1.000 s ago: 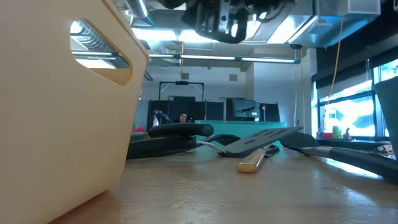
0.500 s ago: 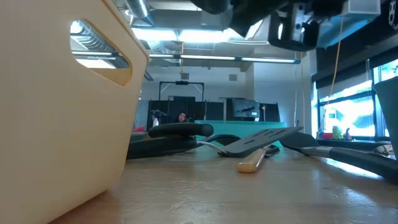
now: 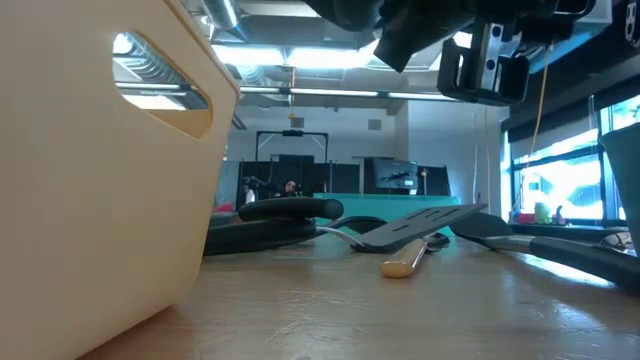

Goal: Pick & Place Kitchen Items
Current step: Put the black serving spoon into the blue bin

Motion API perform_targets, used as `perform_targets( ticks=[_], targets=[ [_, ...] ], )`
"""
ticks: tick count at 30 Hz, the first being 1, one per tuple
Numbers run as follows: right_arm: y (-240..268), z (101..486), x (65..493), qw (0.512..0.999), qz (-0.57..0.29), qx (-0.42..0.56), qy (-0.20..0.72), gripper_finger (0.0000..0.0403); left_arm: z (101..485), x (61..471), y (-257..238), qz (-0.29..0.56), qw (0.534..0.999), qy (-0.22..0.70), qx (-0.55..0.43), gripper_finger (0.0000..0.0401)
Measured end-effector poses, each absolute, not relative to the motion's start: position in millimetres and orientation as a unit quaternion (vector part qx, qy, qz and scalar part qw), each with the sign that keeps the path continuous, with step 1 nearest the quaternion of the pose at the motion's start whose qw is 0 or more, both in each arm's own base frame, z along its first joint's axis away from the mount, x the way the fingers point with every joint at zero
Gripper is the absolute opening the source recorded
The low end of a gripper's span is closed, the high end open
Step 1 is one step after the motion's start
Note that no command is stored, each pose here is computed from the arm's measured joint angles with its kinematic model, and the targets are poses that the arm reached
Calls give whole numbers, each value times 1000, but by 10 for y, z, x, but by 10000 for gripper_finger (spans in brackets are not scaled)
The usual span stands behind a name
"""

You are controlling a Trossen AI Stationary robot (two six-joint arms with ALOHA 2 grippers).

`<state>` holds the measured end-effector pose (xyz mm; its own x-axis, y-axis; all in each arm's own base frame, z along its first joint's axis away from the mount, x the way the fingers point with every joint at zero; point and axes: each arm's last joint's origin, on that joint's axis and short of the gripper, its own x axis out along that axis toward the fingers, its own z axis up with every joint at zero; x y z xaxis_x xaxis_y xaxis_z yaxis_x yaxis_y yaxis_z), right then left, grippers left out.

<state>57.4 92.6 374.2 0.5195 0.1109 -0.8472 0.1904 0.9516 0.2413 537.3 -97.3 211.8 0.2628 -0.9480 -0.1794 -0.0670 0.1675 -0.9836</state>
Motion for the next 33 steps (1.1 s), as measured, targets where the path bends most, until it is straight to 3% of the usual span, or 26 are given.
perform_targets(
  ticks=[8,20,26,33],
  targets=[
    [870,3761,711,875,-44,141,461,23,2059,5380,-1009,-368,592,485,-528,40],
    [1098,3827,1141,919,85,-59,381,172,2065,5419,-792,-348,589,479,-549,40],
    [1318,3626,1489,886,110,-168,417,219,2092,5451,-588,-342,598,463,-558,40],
    [1413,3458,1702,855,135,-200,458,231,2345,5500,-447,-363,623,424,-548,40]
  ],
)
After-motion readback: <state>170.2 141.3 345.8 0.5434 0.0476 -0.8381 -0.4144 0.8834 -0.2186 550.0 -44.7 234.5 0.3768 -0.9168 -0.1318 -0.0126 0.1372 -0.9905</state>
